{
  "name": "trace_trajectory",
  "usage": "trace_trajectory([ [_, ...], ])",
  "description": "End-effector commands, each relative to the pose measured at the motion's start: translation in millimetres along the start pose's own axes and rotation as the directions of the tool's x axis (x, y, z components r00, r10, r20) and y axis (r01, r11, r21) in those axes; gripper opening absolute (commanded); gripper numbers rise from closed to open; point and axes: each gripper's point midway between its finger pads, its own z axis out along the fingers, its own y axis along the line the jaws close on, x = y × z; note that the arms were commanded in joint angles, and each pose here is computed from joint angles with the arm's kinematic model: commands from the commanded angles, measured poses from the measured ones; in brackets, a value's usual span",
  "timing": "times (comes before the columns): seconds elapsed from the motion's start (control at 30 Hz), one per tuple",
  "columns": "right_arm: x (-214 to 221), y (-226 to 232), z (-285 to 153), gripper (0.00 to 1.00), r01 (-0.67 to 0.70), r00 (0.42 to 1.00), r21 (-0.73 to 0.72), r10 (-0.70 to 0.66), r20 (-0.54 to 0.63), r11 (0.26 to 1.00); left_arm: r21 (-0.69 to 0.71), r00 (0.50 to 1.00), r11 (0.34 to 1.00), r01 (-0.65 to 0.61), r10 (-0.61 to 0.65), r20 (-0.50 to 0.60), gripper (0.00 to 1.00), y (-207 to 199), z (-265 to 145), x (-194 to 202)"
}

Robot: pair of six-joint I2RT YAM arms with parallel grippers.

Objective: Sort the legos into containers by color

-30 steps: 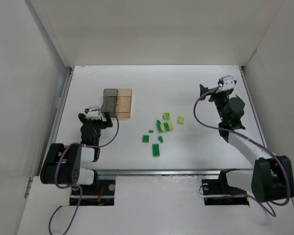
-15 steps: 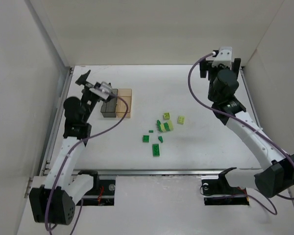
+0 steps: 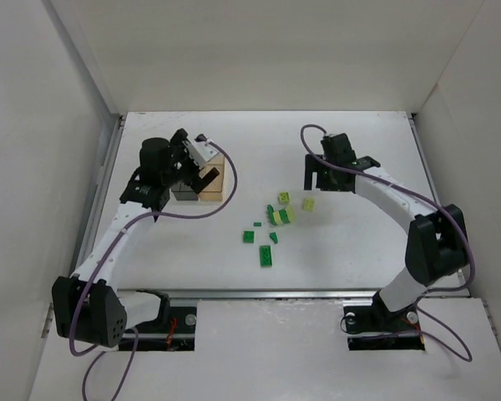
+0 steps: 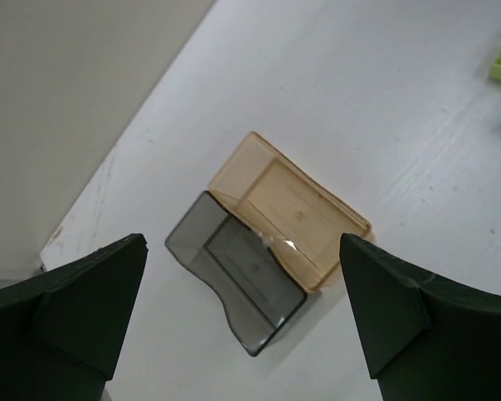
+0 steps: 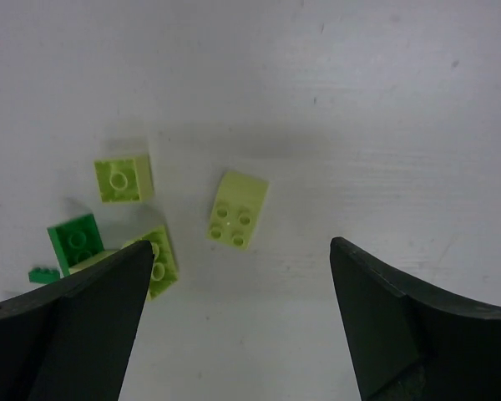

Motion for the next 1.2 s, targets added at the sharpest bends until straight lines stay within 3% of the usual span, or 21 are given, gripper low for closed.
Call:
trace_trajectory([
  [0.0, 25, 15, -2, 0.91, -0.101, 0.989, -0.055, 0.095, -0.111, 0.993, 0.103, 0.996, 0.991, -0.09, 0.091, -0.005, 1.0, -29, -1, 0],
  [0.17, 42, 22, 21, 0.88, -0.103, 0.979, -0.071, 0.088, -0.185, 0.992, 0.354, 0.984, 0.922, -0.157, 0.176, -0.023, 0.98, -83, 16, 9],
  [0.4, 57, 19, 38, 0.82, -0.108, 0.971, -0.051, 0.095, -0.22, 0.993, 0.515, 0.953, 0.812, -0.273, 0.3, 0.033, 0.98, -131, 23, 21],
  [0.77, 59, 17, 69, 0.66, -0.094, 0.968, 0.012, 0.094, -0.235, 0.995, 0.44, 0.961, 0.869, -0.227, 0.272, -0.042, 1.0, -125, 29, 29],
  [0.9, 61, 9, 72, 0.44, -0.081, 0.965, 0.057, 0.092, -0.244, 0.995, 0.402, 0.963, 0.889, -0.222, 0.264, -0.054, 1.0, -120, 26, 30],
  [0.93, 57, 9, 70, 0.25, -0.081, 0.968, 0.061, 0.093, -0.232, 0.995, 0.391, 0.967, 0.898, -0.202, 0.246, -0.065, 1.0, -121, 27, 32],
  [1.03, 44, 12, 67, 0.0, -0.065, 0.976, 0.042, 0.072, -0.204, 0.997, 0.327, 0.971, 0.929, -0.172, 0.216, -0.101, 1.0, -113, 25, 37],
  [1.1, 22, 25, 59, 0.0, -0.041, 0.986, -0.003, 0.04, -0.161, 0.999, 0.234, 0.986, 0.967, -0.097, 0.126, -0.114, 1.0, -103, 27, 33],
  [1.13, 10, 35, 52, 0.0, -0.026, 0.991, -0.028, 0.022, -0.13, 0.999, 0.147, 0.985, 0.988, -0.046, 0.069, -0.157, 1.0, -85, 27, 41],
  [1.17, 3, 49, 47, 0.0, -0.004, 0.994, -0.064, -0.003, -0.111, 0.998, 0.042, 0.992, 0.999, 0.007, -0.002, -0.124, 1.0, -63, 27, 31],
])
